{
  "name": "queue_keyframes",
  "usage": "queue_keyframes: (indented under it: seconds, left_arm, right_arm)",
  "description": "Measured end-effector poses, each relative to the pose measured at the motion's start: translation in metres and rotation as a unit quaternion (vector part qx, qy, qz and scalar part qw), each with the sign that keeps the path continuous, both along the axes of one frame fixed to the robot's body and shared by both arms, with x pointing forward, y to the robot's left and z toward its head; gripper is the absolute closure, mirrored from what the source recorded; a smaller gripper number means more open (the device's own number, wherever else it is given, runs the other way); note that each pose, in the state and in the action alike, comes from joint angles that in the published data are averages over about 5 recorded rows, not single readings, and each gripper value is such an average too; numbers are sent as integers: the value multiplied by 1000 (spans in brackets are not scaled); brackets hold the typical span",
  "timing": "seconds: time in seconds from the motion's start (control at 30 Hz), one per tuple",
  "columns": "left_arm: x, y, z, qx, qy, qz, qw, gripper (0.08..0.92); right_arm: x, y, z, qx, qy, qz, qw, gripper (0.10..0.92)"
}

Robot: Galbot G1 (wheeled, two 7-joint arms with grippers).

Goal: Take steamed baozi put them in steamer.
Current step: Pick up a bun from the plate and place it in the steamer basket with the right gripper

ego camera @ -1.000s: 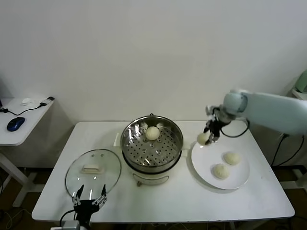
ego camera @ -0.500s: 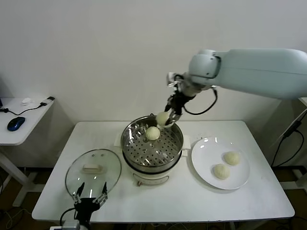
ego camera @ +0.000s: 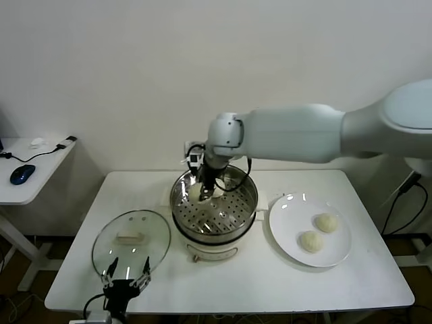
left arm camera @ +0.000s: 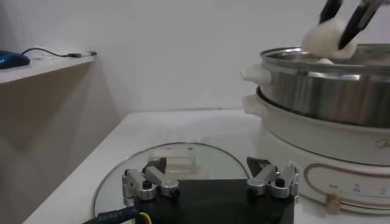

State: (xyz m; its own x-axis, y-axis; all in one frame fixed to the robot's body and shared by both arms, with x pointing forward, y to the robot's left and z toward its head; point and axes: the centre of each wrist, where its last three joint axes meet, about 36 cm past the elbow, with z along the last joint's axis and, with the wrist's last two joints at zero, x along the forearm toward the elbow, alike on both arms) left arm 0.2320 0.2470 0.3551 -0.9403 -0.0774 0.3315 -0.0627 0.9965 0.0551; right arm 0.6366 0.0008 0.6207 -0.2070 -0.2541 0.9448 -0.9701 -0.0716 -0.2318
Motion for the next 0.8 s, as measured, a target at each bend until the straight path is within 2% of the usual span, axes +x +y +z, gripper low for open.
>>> queue_keyframes:
  seconds: [0.23, 0.43, 0.57, 0.8]
  left_arm:
    - [2, 0, 0, -2, 0, -1, 1000, 177]
    - [3, -1, -1, -2, 1, -2, 1000, 177]
    - [4, -1, 0, -3, 0, -3, 1000, 177]
    - [3, -2, 4, -4, -2, -4, 1000, 177]
  right_arm:
    - [2, 20, -28, 1, -1, -6, 1000, 414]
    - [2, 24, -34, 1, -2, -5, 1000, 282]
    - [3, 18, -27, -1, -1, 4, 1000, 209]
    - [14, -35, 11, -11, 4, 32, 999, 200]
